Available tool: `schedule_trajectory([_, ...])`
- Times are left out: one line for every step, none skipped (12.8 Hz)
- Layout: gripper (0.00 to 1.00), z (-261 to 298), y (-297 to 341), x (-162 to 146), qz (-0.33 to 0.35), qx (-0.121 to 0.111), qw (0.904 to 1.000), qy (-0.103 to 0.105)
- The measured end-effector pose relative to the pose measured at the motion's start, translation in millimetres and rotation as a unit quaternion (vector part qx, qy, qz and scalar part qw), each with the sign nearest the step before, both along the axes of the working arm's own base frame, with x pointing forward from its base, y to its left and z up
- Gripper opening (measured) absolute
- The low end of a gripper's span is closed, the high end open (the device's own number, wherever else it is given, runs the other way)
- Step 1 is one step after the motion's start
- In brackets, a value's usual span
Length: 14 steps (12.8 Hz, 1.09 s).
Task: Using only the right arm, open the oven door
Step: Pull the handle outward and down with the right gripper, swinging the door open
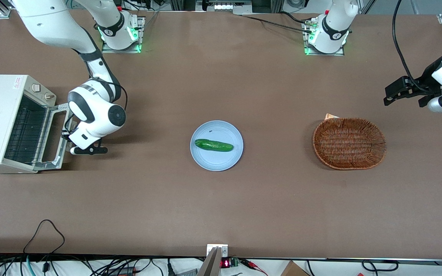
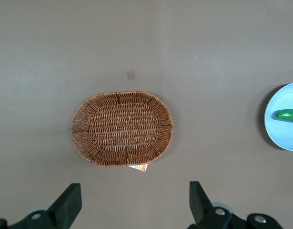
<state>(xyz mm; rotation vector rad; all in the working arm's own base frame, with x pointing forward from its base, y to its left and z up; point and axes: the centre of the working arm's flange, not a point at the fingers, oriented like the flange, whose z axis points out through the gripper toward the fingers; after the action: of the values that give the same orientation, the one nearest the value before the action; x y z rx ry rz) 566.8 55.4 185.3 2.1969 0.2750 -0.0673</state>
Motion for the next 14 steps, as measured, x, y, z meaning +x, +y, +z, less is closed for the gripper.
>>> schedule_trajectory([0.01, -6, 2, 1, 0.002, -0.001, 1.0, 0.004])
schedule_trajectory([0.01, -12, 3, 1, 0.003, -0.001, 1.0, 0.007])
schedule_trajectory([0.01, -16, 4, 2, 0.004, -0.002, 0.9999, 0.01])
schedule_trajectory([0.01, -22, 5, 2, 0.004, -0.003, 0.9999, 0.013])
schedule_trajectory([0.01, -27, 6, 3, 0.005, -0.003, 0.9999, 0.016])
schedule_trajectory([0.01, -32, 7, 4, 0.004, -0.003, 0.9998, 0.018])
schedule_trajectory([0.01, -36, 7, 4, 0.004, -0.003, 0.9998, 0.02])
schedule_trajectory([0.01, -40, 8, 5, 0.005, -0.003, 0.9997, 0.022])
schedule_trajectory([0.01, -43, 8, 5, 0.005, -0.004, 0.9997, 0.024])
schedule_trajectory([0.01, -45, 8, 5, 0.005, -0.004, 0.9997, 0.025])
schedule_trajectory([0.01, -48, 8, 5, 0.005, -0.004, 0.9996, 0.027])
schedule_trajectory([0.01, -49, 9, 5, 0.005, -0.005, 0.9996, 0.028])
schedule_trajectory([0.01, -51, 9, 5, 0.005, -0.005, 0.9996, 0.029])
schedule_trajectory([0.01, -52, 9, 5, 0.005, -0.005, 0.9995, 0.029])
